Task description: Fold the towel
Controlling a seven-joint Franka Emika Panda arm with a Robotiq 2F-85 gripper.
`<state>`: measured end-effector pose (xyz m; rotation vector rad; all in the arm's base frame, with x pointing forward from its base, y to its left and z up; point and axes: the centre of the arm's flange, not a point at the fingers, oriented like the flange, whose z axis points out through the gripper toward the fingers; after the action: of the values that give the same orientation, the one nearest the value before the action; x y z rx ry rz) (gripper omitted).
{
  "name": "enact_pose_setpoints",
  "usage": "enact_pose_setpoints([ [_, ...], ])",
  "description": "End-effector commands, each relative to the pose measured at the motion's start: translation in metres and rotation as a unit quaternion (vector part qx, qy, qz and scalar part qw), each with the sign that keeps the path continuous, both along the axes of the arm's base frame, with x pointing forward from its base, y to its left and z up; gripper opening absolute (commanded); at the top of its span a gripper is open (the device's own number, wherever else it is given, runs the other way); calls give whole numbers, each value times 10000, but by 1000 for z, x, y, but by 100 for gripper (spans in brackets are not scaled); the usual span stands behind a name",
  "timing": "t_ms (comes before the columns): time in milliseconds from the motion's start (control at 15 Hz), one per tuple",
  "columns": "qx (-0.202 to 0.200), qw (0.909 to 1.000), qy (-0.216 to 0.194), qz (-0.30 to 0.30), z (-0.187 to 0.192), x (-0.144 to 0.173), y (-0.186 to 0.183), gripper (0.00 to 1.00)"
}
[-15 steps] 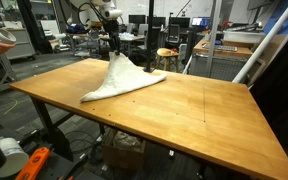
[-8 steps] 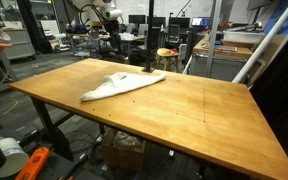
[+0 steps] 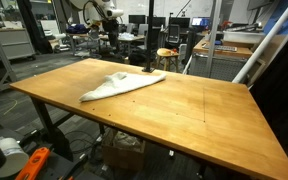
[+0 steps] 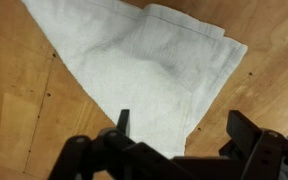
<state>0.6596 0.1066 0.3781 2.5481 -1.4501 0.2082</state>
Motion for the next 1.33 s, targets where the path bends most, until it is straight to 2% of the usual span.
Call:
enact_pose_setpoints([
  [0, 315, 9950, 315, 893, 21, -57, -16, 100],
  [267, 644, 9789, 797, 1770, 22, -100, -26, 100],
  [533, 1117, 9513, 1300, 2563, 8, -144, -42, 100],
  [733, 1390, 9218, 1664, 3213, -1, -170, -60, 100],
  [1067, 1797, 8599, 2354, 4158, -28, -203, -79, 100],
  [1133, 1838, 8503, 2477, 4264, -36, -208, -80, 100],
  [1267, 1881, 8403, 2629, 4352, -53, -215, -80, 100],
])
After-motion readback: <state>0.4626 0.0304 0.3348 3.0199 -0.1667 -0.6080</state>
